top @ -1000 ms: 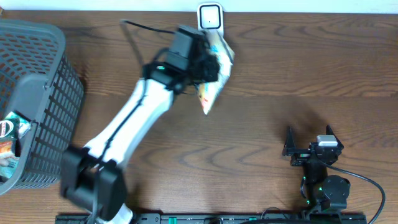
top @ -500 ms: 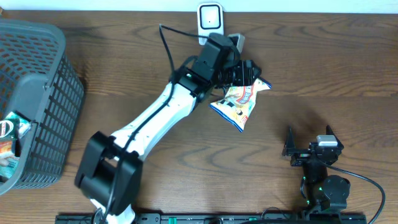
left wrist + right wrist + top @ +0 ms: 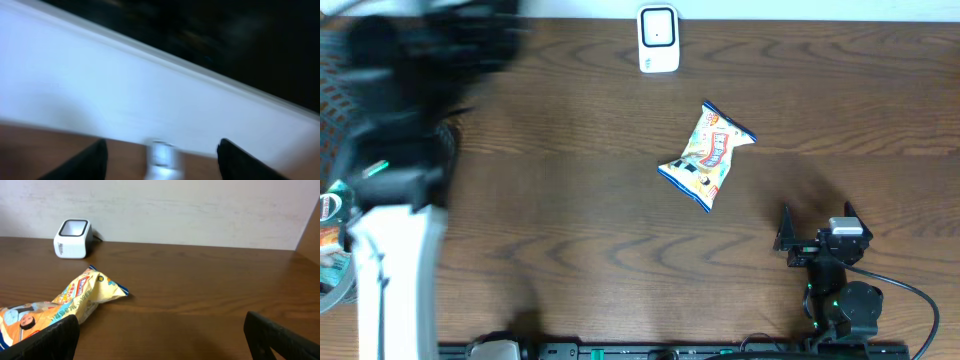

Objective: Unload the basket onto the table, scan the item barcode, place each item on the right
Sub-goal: 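Release the yellow snack bag onto the table beside the scanner, then reach the left gripper into the basket and grasp the orange tissue pack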

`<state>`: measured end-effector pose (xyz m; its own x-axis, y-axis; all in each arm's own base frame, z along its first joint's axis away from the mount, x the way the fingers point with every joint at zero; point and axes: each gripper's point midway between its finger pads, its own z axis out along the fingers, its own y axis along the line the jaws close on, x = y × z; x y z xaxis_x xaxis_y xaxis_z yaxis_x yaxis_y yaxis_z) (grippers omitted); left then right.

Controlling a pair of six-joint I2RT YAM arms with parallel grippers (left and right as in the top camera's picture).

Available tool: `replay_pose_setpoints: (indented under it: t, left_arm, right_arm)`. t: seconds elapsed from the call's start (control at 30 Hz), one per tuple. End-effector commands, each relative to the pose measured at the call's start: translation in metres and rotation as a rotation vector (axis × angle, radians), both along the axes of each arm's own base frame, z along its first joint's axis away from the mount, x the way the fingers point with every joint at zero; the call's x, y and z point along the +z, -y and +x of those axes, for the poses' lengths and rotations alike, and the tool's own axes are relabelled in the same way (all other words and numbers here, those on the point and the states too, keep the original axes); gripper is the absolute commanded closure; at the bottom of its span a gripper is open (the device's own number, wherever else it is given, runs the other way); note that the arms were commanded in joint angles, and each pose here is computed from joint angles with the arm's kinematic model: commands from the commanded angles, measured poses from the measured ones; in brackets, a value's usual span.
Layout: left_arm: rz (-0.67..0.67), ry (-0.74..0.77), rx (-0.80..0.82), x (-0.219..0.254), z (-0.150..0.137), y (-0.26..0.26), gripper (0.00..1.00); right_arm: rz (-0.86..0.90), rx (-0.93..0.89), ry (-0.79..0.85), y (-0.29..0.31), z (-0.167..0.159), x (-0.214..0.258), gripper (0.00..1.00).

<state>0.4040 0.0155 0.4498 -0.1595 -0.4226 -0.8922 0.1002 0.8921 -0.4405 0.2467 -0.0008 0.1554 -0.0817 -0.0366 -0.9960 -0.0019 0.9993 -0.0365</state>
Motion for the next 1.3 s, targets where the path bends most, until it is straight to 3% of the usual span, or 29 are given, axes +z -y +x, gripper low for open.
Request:
replay_pose_setpoints:
  t: [0.0,0.17,0.27,0.6,0.73,0.83,1.03,1.27]
  left_arm:
    - [0.110,-0.064,0.388,-0.008,-0.031,-0.111,0.27]
    - [0.183,-0.447,0.836,-0.085,-0.106,-0.230,0.21]
    - [0.182,-0.638,0.987,-0.132,-0.134,-0.265,0.21]
    - [0.172,-1.061,0.994,-0.266,-0.143,-0.289,0.12]
    - [0.164,-1.116,1.004,-0.288,-0.142,-0.295,0.04]
    - [0.068,-1.097,1.078,-0.297,-0.144,-0.301,0.02]
    - [-0.129,-1.106,1.234,-0.320,-0.166,-0.312,0.01]
    - [-0.191,-1.254,1.259,-0.356,-0.196,-0.318,0.01]
  right_arm:
    - [-0.009,0.008,-0.002,-0.002,0.000,-0.001,0.01]
    - [-0.009,0.008,-0.002,-0.002,0.000,-0.001,0.01]
    - [-0.009,0.008,-0.002,-0.002,0.000,-0.001,0.01]
    - [-0.009,0.008,-0.002,-0.002,0.000,-0.001,0.01]
    - [-0.009,0.008,-0.002,-0.002,0.000,-0.001,0.01]
    - [-0.009,0.008,-0.001,-0.002,0.000,-0.001,0.01]
    - [-0.009,0.008,-0.002,-0.002,0.000,-0.001,0.01]
    - [-0.009,0.008,-0.002,-0.002,0.000,-0.001,0.01]
